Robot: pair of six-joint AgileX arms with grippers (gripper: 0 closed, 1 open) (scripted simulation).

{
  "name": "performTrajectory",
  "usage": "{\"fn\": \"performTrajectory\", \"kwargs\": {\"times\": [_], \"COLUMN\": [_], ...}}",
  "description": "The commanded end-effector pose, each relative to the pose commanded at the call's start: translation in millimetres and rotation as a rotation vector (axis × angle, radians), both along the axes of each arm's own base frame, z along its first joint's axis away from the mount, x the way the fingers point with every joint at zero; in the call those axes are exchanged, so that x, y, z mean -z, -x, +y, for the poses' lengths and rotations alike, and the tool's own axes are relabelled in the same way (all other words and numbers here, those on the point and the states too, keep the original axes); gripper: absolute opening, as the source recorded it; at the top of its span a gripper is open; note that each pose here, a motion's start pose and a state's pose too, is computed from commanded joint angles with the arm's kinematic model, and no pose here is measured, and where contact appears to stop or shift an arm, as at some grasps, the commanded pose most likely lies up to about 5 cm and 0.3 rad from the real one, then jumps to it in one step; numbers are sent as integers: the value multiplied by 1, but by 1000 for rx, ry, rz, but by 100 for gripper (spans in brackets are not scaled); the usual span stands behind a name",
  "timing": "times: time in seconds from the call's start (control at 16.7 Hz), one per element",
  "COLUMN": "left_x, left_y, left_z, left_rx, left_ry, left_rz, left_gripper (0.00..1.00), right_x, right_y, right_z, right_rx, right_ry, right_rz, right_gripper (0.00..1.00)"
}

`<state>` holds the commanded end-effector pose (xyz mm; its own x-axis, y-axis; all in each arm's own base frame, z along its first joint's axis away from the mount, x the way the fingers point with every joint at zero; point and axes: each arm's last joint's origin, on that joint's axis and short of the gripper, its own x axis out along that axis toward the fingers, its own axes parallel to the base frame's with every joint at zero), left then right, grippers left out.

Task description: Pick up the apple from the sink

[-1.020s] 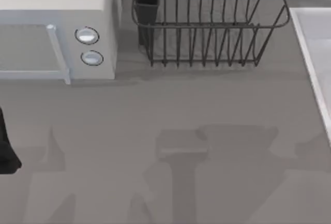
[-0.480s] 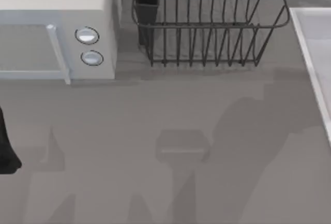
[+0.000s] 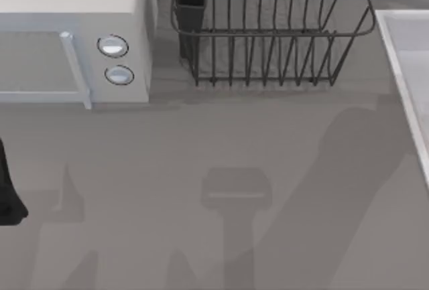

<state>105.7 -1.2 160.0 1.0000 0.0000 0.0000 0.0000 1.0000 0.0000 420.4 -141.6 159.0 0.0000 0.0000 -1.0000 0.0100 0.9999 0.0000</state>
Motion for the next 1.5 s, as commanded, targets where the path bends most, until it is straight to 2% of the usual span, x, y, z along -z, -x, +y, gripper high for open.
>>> {"fn": "performTrajectory", "kwargs": {"times": [0.18,0.3,0.84,1.14,1.5], "left_x": [0,0,0,0,0], "left_y": [0,0,0,0,0], "left_z": [0,0,0,0,0], "left_rx": [0,0,0,0,0], "left_ry": [0,0,0,0,0], "left_rz": [0,0,0,0,0], "left_gripper": [100,100,100,100,100], "right_x": [1,16,143,153,153], "right_y": [-1,-2,-2,0,0], "right_z": [2,1,-1,0,0], "right_rx": [-5,-4,0,0,0], "right_ry": [0,-2,2,0,0], "right_rz": [0,6,-6,0,0], "right_gripper": [100,100,100,100,55]}}
